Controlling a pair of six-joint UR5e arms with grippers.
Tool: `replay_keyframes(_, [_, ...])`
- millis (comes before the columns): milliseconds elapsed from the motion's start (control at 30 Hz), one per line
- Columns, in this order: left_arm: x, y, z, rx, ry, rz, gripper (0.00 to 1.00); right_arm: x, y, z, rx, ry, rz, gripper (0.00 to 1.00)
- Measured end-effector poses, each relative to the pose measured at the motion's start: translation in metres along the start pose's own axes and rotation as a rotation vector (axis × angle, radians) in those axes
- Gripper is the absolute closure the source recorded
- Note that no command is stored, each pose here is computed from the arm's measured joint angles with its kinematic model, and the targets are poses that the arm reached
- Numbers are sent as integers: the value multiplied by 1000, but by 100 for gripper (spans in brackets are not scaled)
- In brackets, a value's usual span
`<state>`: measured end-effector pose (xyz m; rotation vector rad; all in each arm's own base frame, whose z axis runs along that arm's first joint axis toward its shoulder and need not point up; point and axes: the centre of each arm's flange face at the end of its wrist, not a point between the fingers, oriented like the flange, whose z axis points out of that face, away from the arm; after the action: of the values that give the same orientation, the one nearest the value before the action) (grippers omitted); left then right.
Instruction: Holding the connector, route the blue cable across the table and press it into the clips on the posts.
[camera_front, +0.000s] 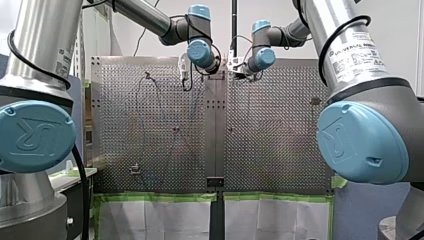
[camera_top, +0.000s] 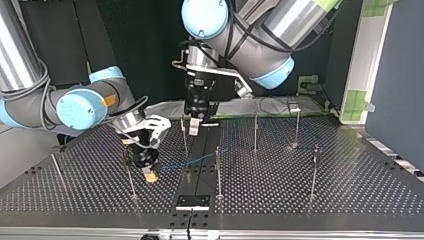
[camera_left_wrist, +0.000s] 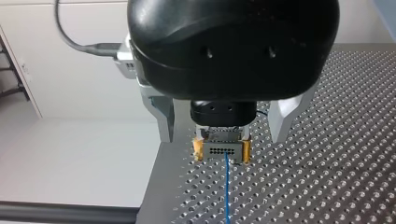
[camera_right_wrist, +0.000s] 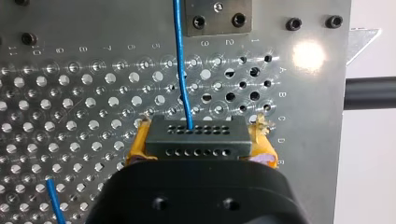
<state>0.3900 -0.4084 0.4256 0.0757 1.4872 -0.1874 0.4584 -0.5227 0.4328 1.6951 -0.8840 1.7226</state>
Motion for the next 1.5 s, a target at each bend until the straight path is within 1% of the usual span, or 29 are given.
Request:
replay_keyframes(100, [3, -8, 5, -13, -2, -20, 0, 0, 0, 0, 0, 0, 0, 100])
replay_keyframes(233, [5, -16, 16, -38, -24, -56, 0, 0, 0, 0, 0, 0, 0, 100])
replay_keyframes(333, [0, -15, 25, -65, -48, -77, 0, 0, 0, 0, 0, 0, 0, 100])
replay_keyframes(467, [-9, -9, 35, -107, -75, -101, 0, 0, 1, 0, -1, -1, 0, 100])
replay_keyframes(567, [-8, -3, 42, -143, -79, -105, 0, 0, 1, 0, -1, -2, 0, 100])
replay_keyframes(633, [-5, -2, 46, -156, -71, -104, 0, 0, 1, 0, -1, -2, 0, 100])
replay_keyframes(733, [1, -7, 52, -148, -56, -105, 0, 0, 1, 0, -2, -2, 0, 100])
replay_keyframes(900, [15, -11, 64, -141, -48, -110, 0, 0, 1, 0, -2, -2, 0, 100])
replay_keyframes(1100, [18, -5, 76, -147, -55, -113, 0, 0, 1, 0, -1, 0, 0, 100])
replay_keyframes(1233, [13, 3, 85, -153, -70, -119, 0, 0, 1, 0, 0, -1, 0, 100])
replay_keyframes(1367, [12, 6, 95, -141, -72, -119, 0, 0, 1, 0, 0, -1, 0, 100])
replay_keyframes(1500, [18, 3, 103, -122, -54, -118, 0, 0, 1, 0, 1, -1, 0, 100])
